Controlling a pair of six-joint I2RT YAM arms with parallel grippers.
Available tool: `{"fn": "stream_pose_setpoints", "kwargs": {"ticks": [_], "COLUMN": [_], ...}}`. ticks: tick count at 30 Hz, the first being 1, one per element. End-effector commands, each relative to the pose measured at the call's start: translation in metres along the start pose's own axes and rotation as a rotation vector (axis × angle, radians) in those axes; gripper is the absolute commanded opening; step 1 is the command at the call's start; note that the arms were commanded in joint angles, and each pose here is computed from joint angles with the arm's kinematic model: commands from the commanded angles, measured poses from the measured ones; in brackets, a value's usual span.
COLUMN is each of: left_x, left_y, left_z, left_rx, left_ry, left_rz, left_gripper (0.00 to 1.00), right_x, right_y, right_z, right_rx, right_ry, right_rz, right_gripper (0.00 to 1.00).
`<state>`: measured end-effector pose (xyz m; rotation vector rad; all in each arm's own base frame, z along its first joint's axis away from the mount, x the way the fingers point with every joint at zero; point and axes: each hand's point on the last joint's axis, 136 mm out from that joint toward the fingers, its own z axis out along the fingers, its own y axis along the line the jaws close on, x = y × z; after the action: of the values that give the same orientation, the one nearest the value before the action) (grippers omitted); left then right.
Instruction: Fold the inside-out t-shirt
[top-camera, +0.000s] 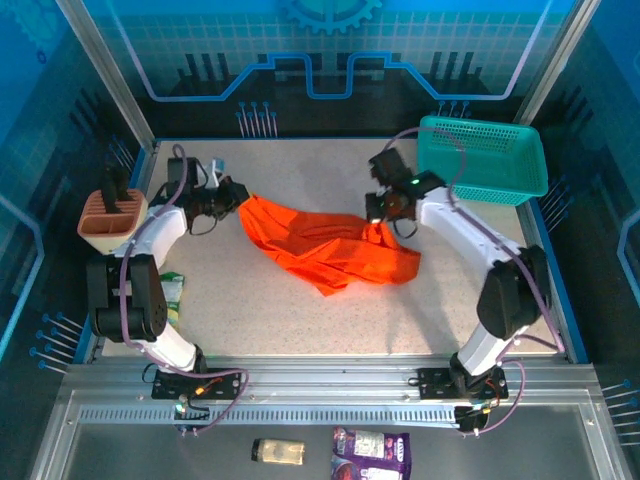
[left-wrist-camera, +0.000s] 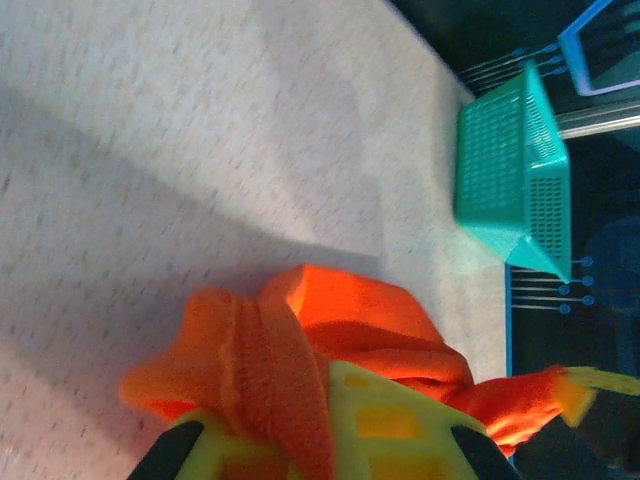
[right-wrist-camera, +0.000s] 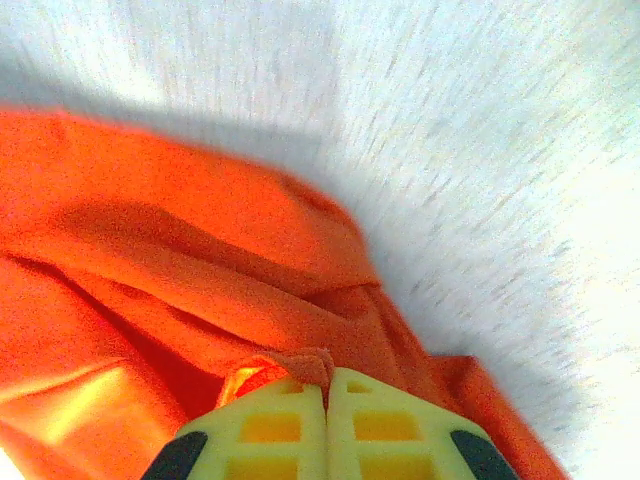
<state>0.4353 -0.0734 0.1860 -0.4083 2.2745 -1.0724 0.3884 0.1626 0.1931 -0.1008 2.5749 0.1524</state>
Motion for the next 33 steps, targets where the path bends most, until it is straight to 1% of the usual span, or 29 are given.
{"fn": "stream_pose_setpoints", "kwargs": {"ticks": [1,5,7,9,11,13,16,20,23,25,27,29,32,33], "left_x": [-0.041,-0.087,-0.104,-0.116,-0.12,-0.117,-0.104,-0.084,-0.074,-0.074,-0.076,-0.072,-0.054,-0.045], "left_y": [-0.044,-0.069,-0.076,-0.079,-0.077,-0.073,-0.074,-0.087,-0.098,-0.108,-0.119,-0.122,-0.113,-0.104], "left_z": [-0.027,-0.063,-0.084,-0.103,-0.117,-0.128,-0.131,-0.121,-0.113,-0.107,-0.097,-0.075,-0.027,-0.005], "left_rx": [0.061,0.101,0.11,0.108,0.097,0.089,0.111,0.173,0.159,0.145,0.148,0.143,0.122,0.099], "left_ry": [-0.094,-0.204,-0.267,-0.323,-0.361,-0.387,-0.373,-0.294,-0.242,-0.221,-0.191,-0.126,0.012,0.064], "left_rz": [0.09,0.104,0.11,0.107,0.098,0.088,0.081,0.096,0.149,0.187,0.221,0.238,0.24,0.235], "left_gripper": [0.0,0.0,0.0,0.0,0.0,0.0,0.0,0.0,0.0,0.0,0.0,0.0,0.0,0.0], "right_x": [-0.058,-0.088,-0.09,-0.082,-0.067,-0.045,-0.017,-0.007,-0.011,-0.014,-0.013,-0.003,0.023,0.035], "right_y": [-0.036,-0.082,-0.105,-0.127,-0.146,-0.16,-0.162,-0.141,-0.132,-0.129,-0.127,-0.127,-0.132,-0.134], "right_z": [-0.082,-0.152,-0.179,-0.196,-0.201,-0.199,-0.197,-0.2,-0.2,-0.191,-0.172,-0.145,-0.096,-0.08], "right_rx": [0.021,0.067,0.099,0.135,0.165,0.177,0.147,0.025,-0.029,-0.057,-0.08,-0.089,-0.08,-0.075], "right_ry": [-0.216,-0.372,-0.428,-0.464,-0.464,-0.44,-0.422,-0.446,-0.452,-0.428,-0.382,-0.31,-0.175,-0.127], "right_rz": [0.036,0.1,0.14,0.187,0.231,0.279,0.325,0.323,0.318,0.318,0.325,0.341,0.386,0.401], "right_gripper": [0.0,0.0,0.0,0.0,0.0,0.0,0.0,0.0,0.0,0.0,0.0,0.0,0.0,0.0]}}
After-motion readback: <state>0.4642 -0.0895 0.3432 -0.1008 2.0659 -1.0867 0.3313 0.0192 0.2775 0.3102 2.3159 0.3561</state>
